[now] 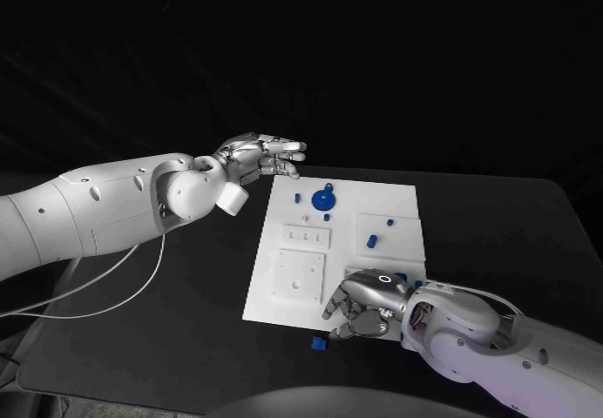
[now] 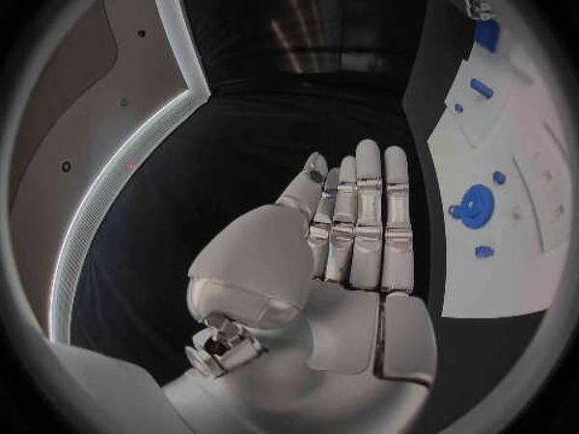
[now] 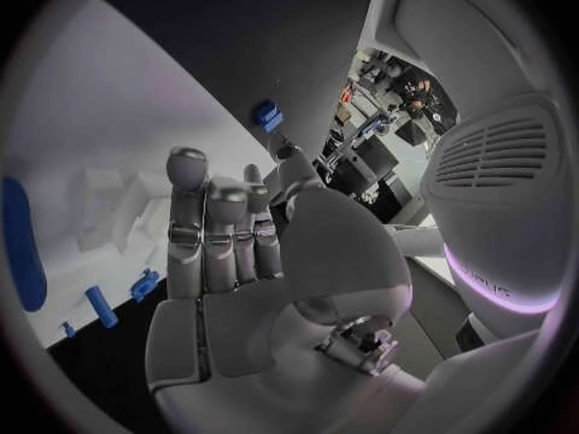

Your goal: Assemble the parts on the task board

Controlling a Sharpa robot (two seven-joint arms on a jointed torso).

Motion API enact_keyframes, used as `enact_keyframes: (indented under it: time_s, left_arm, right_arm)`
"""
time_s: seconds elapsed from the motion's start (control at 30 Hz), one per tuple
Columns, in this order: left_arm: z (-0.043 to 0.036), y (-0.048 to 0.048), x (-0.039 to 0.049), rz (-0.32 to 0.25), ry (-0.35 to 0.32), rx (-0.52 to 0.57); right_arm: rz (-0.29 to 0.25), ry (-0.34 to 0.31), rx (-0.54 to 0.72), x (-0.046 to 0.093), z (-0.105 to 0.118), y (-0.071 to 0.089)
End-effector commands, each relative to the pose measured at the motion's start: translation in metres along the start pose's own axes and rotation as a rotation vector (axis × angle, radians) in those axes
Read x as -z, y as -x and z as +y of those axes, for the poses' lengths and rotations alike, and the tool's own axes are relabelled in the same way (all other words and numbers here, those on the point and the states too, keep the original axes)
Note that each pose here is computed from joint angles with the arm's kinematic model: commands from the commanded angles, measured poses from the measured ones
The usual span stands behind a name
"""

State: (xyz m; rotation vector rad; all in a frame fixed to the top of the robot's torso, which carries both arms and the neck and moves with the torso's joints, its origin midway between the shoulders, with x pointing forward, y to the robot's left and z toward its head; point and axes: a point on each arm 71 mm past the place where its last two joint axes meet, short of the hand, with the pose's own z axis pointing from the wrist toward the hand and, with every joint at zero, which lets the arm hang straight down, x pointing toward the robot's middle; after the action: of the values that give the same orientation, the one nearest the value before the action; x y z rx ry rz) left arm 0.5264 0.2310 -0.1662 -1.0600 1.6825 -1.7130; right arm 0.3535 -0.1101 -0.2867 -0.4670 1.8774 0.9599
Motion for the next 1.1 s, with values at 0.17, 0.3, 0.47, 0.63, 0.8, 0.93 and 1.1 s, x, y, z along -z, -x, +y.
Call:
enact_keyframes:
  time_s: [0.17,0.3,0.47,0.63,0.8,0.93,1.1]
  left_arm:
    - [0.0013,-0.0012,-0.0004,-0.004,-0.006,-0.01]
    - [0.0025,-0.0006,0.0002,-0.007,-0.002,-0.01]
    - [0.0037,-0.0011,0.0005,-0.005,0.003,-0.01]
    - [0.0044,-0.0011,0.0009,-0.004,0.008,-0.011]
    - [0.005,-0.001,0.0013,-0.003,0.014,-0.011]
    - [0.0052,-0.0009,0.0015,-0.003,0.016,-0.011]
    - [0.0055,-0.001,0.0015,-0.003,0.018,-0.011]
  right_arm:
    - [-0.036,-0.089,0.058,0.001,0.003,-0.01]
    - [-0.059,-0.099,0.055,0.001,0.008,-0.012]
    - [-0.078,-0.105,0.056,0.001,0.013,-0.013]
    - [-0.086,-0.104,0.053,0.0,0.018,-0.017]
    - [-0.079,-0.103,0.05,0.0,0.021,-0.021]
    - [-0.069,-0.1,0.048,0.0,0.022,-0.024]
    - [-0.057,-0.103,0.047,0.0,0.023,-0.027]
